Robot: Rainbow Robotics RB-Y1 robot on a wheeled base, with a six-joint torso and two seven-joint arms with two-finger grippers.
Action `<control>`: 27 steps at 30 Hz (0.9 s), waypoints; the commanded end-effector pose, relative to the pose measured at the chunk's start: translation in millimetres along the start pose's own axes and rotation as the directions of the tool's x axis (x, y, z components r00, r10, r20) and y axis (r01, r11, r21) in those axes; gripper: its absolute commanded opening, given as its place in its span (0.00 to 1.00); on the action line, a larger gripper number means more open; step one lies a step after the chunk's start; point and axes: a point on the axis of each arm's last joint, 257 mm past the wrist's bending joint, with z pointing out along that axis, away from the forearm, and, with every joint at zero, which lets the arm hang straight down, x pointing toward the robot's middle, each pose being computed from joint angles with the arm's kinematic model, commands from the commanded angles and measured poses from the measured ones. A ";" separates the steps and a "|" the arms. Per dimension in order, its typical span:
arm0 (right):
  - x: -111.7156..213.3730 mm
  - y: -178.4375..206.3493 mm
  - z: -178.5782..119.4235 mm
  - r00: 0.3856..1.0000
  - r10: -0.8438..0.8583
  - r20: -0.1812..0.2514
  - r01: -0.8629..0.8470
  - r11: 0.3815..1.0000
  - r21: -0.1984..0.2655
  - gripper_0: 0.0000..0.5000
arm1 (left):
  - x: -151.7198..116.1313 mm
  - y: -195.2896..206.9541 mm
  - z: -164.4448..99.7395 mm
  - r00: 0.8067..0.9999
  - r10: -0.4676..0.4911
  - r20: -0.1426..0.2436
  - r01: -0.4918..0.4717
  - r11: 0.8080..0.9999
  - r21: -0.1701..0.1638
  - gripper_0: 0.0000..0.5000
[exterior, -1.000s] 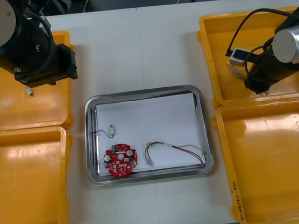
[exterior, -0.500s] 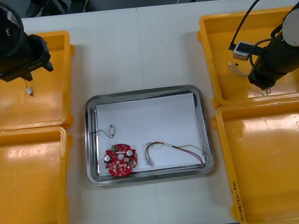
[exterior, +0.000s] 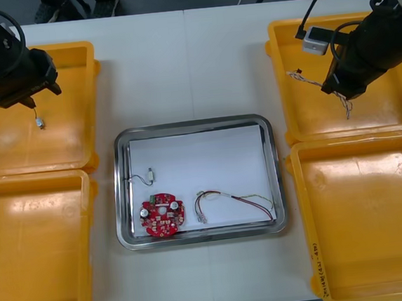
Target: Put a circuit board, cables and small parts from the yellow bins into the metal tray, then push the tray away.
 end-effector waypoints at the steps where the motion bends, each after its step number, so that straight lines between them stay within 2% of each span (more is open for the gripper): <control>1: -37.3 -4.3 -43.5 0.994 -0.069 0.088 0.067 0.997 0.027 0.00 | -48.0 2.0 -29.1 0.994 0.024 0.111 -0.027 0.999 0.026 1.00; 6: -55.1 19.2 -46.1 0.985 -0.139 0.103 0.140 0.990 -0.001 0.00 | -57.3 4.8 -19.5 0.993 0.007 0.121 -0.012 0.999 0.042 1.00; 16: -87.8 68.4 -36.3 0.957 -0.270 0.105 0.275 0.961 -0.035 0.00 | -76.7 28.9 -4.2 0.986 0.111 0.125 -0.108 0.994 -0.031 1.00; 21: -99.5 84.2 -22.3 0.945 -0.310 0.108 0.316 0.948 -0.046 0.00 | -85.0 38.9 4.9 0.980 0.149 0.133 -0.145 0.989 -0.037 1.00; 27: -111.3 100.8 -7.1 0.926 -0.364 0.099 0.370 0.928 -0.048 0.00 | -85.2 54.4 18.7 0.979 0.168 0.112 -0.165 0.985 -0.043 1.00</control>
